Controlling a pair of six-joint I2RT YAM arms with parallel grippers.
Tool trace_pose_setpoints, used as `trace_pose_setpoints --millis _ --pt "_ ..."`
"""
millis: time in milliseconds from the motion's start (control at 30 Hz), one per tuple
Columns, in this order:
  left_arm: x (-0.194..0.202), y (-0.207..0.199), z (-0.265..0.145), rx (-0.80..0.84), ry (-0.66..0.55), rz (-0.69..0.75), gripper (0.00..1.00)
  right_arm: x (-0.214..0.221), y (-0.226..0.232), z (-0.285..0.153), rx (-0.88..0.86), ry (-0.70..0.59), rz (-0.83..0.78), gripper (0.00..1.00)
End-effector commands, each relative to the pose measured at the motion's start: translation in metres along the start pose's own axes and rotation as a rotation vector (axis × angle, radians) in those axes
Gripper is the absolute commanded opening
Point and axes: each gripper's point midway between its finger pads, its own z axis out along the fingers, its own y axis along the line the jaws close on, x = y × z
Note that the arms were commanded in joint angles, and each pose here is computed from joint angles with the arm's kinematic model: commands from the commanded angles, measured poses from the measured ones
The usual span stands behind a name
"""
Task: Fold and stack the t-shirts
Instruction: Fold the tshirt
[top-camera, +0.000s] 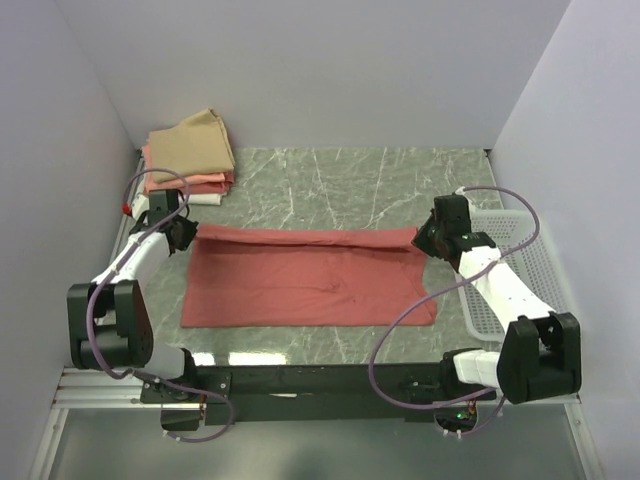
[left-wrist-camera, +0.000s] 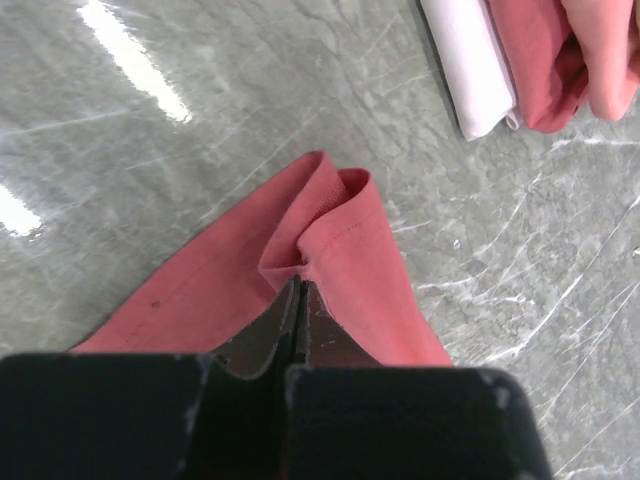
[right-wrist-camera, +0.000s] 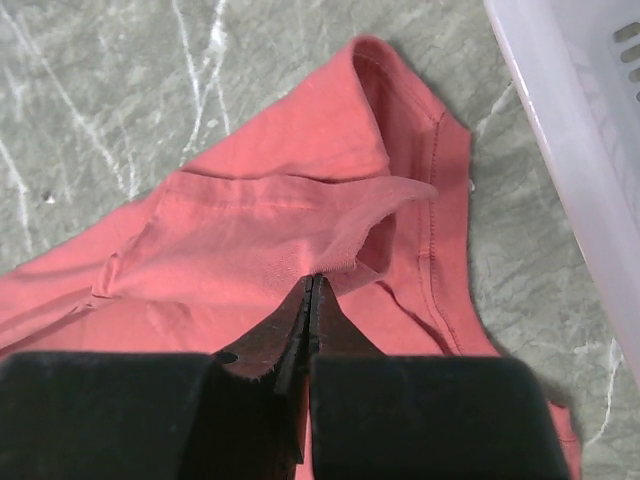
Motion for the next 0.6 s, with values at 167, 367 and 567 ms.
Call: trace_pose_setpoints --millis 167,367,567 --pt "-0.019 0.008 -0.012 0.028 -0.080 -0.048 0.01 -0.003 -0.001 -0.015 -0.050 -0.058 0.023 0.00" --pt "-0.012 0.019 -0.016 0.040 -0.076 -0.053 0.01 0.008 -0.008 -0.018 -0.049 -0.044 0.025 0.00" --pt "0.004 0.033 -0.013 0.039 -0.047 -0.060 0.01 0.016 -0.015 -0.018 -0.038 -0.038 0.023 0.00"
